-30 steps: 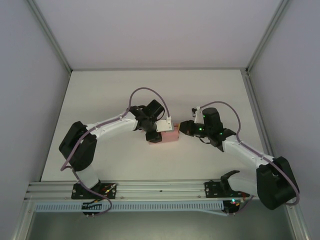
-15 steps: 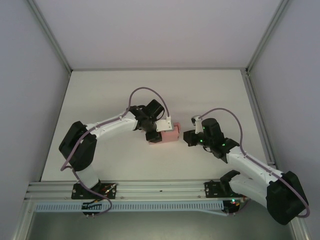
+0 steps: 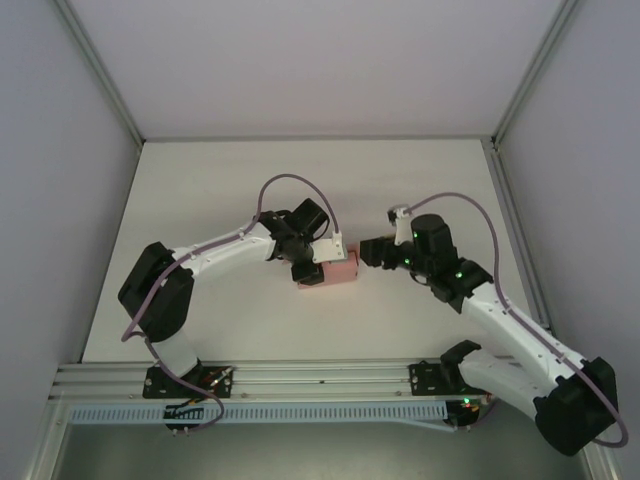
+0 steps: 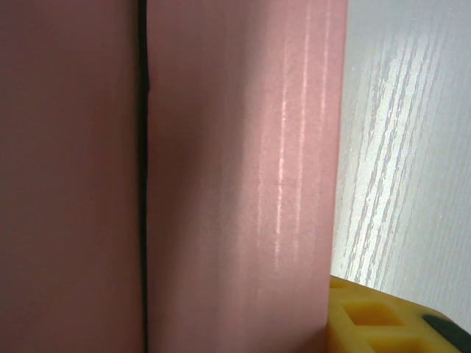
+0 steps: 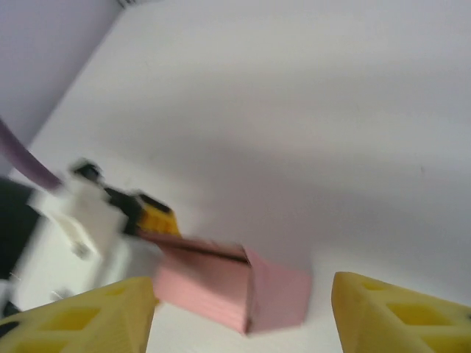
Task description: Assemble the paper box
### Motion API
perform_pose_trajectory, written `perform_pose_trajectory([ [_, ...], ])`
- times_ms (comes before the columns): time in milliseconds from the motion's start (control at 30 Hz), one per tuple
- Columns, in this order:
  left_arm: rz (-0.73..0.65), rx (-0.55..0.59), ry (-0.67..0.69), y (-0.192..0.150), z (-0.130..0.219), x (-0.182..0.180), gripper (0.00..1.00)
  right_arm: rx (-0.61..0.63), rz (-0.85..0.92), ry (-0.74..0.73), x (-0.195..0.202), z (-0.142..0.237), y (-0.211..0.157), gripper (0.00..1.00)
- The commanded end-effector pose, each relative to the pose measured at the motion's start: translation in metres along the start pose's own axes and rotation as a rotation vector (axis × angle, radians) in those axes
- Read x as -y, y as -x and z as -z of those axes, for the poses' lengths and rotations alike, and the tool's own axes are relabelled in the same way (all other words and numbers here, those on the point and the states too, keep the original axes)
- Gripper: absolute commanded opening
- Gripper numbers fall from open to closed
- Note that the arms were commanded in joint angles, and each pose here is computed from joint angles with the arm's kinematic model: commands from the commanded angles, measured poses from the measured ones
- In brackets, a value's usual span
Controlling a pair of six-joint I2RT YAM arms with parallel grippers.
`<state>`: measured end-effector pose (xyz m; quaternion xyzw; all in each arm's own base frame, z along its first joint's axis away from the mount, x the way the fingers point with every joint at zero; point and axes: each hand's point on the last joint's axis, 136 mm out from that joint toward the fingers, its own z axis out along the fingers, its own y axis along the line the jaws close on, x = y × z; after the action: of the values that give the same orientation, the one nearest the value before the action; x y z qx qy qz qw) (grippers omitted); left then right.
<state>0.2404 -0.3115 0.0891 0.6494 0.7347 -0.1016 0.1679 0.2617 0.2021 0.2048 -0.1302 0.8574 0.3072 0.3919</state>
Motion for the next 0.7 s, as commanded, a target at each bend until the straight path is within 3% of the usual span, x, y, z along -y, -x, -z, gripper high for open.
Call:
perform_pose_trajectory([
  [0, 0.006, -0.056, -0.057, -0.011, -0.009, 0.011, 0.43, -0.17, 0.021, 0.055, -0.009, -0.009, -0.012, 0.66],
  [133, 0.005, -0.059, -0.051, -0.011, -0.011, 0.01, 0.33, -0.317, 0.013, 0.018, -0.002, -0.018, -0.02, 0.51],
  [233, -0.003, -0.053, -0.048, -0.01, -0.009, 0.01, 0.29, -0.36, 0.027, 0.045, -0.004, -0.021, -0.029, 0.49],
  [367, -0.016, -0.049, -0.048, -0.009, -0.007, 0.01, 0.31, -0.398, 0.045, 0.096, -0.009, -0.023, -0.039, 0.46],
  [567, -0.017, -0.054, -0.052, -0.01, -0.008, 0.01, 0.33, -0.422, 0.051, 0.018, 0.007, -0.031, -0.043, 0.44],
  [667, -0.016, -0.055, -0.053, -0.009, -0.007, 0.01, 0.34, -0.438, 0.04, 0.019, 0.008, -0.039, -0.043, 0.33],
])
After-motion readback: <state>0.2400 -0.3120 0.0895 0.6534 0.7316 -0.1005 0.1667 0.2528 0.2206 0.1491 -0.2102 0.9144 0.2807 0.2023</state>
